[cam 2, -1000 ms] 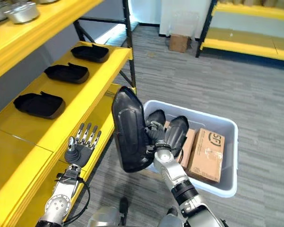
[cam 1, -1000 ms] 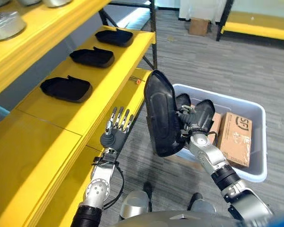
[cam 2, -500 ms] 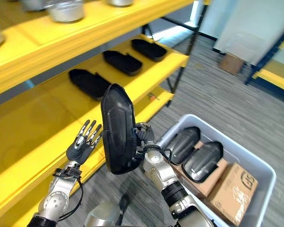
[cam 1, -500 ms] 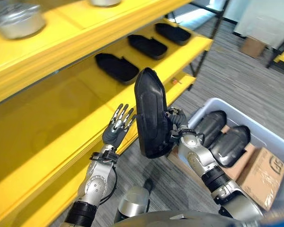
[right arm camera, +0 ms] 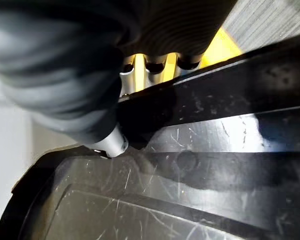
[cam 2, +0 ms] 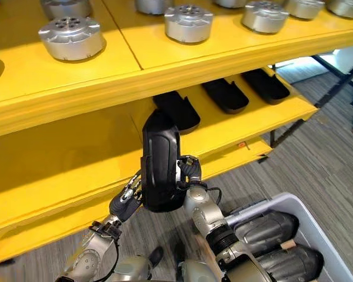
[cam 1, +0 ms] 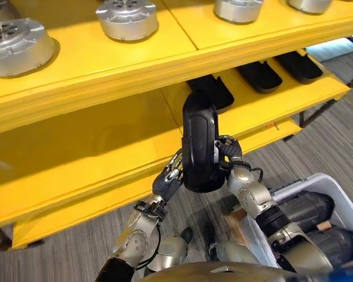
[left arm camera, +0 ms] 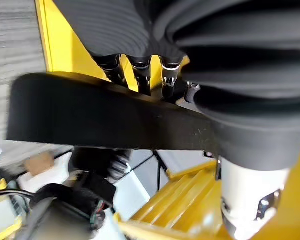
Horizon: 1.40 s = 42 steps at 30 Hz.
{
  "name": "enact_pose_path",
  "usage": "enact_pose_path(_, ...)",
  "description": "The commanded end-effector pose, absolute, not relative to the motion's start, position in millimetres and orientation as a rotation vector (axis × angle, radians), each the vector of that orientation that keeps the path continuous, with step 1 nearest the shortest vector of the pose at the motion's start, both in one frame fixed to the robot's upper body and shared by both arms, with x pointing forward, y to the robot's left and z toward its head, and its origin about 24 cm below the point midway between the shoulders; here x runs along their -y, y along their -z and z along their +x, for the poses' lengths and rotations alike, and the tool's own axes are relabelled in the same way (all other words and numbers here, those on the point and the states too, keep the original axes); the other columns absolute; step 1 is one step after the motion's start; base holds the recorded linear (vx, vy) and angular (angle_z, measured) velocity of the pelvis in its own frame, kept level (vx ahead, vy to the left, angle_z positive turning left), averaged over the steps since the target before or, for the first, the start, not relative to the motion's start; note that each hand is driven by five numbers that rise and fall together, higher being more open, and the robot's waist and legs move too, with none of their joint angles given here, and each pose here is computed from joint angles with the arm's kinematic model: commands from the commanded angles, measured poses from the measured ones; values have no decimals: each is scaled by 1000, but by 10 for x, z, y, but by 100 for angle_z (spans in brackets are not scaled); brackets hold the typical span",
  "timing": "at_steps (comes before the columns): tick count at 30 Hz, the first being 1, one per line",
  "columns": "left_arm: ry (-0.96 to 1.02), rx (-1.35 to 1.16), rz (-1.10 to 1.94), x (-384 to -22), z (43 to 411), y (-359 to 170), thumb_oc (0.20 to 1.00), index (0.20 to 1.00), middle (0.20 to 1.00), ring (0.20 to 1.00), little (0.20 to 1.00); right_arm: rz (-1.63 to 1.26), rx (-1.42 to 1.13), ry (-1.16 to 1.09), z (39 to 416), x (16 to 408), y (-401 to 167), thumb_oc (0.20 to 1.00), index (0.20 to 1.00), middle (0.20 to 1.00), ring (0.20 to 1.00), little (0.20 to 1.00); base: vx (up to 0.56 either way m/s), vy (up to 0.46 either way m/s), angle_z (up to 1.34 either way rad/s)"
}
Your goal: Move parts from the plastic box to the shelf.
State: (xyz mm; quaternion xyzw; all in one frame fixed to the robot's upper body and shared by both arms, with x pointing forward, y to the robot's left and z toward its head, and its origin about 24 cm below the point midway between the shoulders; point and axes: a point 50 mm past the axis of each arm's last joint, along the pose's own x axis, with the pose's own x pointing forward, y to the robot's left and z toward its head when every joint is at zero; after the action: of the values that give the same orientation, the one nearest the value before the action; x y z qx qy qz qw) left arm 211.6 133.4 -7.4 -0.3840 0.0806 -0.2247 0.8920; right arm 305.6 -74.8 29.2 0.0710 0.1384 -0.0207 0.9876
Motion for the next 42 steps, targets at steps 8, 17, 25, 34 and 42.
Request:
enact_pose_path(8, 687, -117, -795, -1116, 2048, -167, 1000, 1000, 1000, 1000, 1000, 168, -162, -44, 3170, 522, -641, 200, 200, 200, 200, 200, 165, -69, 25)
enact_pose_path(17, 838, -151, -835, -919, 2055, -203, 1000, 1000, 1000, 1000, 1000, 144, -160, 81, 3255, 814, -595, 200, 200, 200, 200, 200, 47, 225, 72)
enact_pose_path(25, 740, -159, -779, -1083, 2167, -182, 1000, 1000, 1000, 1000, 1000, 101, -178, 176, 3349, 1099, -576, 200, 200, 200, 200, 200, 98, 573, -7)
enact_pose_path(34, 679, -162, -714, -1427, 2031, -121, 1000, 1000, 1000, 1000, 1000, 130, -196, 342, 3548, 1485, -689, 200, 200, 200, 200, 200, 78, 183, 13)
enact_pose_path(42, 763, -174, -682, -1426, 2053, -225, 1000, 1000, 1000, 1000, 1000, 1, -245, 458, 3705, 1783, -776, 200, 200, 200, 200, 200, -32, -100, 14)
